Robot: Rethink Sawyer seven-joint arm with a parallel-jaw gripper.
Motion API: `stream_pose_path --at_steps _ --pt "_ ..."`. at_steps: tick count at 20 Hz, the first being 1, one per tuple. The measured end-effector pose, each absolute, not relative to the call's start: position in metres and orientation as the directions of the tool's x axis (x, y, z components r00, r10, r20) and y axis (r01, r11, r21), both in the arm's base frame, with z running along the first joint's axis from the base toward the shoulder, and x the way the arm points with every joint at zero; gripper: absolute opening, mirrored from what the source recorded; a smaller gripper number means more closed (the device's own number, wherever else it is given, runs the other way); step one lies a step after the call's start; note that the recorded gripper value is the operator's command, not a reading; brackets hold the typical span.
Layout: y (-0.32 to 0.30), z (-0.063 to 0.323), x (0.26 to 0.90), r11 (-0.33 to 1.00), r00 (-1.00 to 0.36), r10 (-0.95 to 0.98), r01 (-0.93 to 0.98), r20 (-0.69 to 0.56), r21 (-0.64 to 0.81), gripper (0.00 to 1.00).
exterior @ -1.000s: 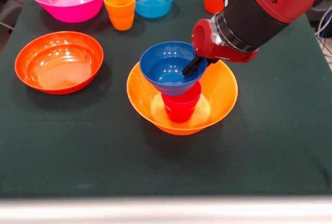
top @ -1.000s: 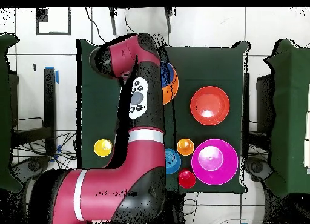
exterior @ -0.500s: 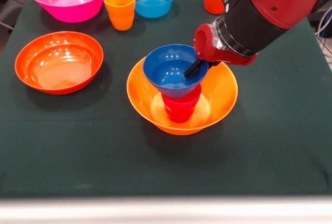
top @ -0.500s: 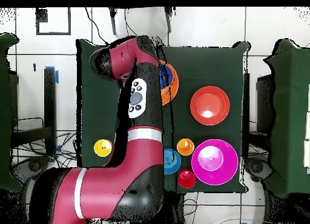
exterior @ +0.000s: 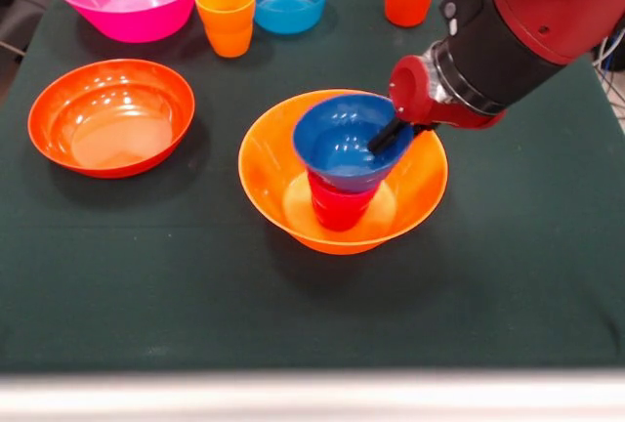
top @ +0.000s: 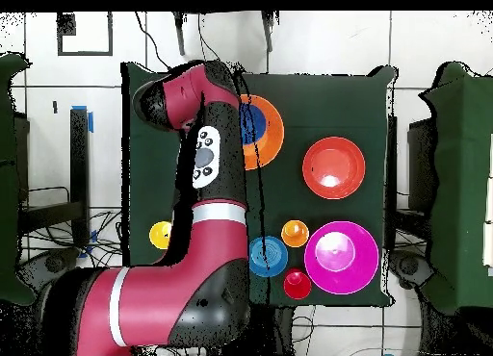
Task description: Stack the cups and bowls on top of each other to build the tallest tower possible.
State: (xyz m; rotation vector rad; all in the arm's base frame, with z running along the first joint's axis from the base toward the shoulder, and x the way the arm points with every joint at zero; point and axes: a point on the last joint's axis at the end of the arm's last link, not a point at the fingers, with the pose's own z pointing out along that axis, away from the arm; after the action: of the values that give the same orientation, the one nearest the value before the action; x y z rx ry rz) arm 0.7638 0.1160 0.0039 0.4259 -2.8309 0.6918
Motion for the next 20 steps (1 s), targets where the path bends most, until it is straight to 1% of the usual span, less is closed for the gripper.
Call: stream_pose_path --at_steps 7,20 --pt "0.126 0.005 0.764 0.849 -0.938 -0.239 -0.327 0.249 -0.415 1.0" --pt "0.127 0.005 0.765 0.849 -0.939 -0.24 -0.327 0.248 -0.416 1.0"
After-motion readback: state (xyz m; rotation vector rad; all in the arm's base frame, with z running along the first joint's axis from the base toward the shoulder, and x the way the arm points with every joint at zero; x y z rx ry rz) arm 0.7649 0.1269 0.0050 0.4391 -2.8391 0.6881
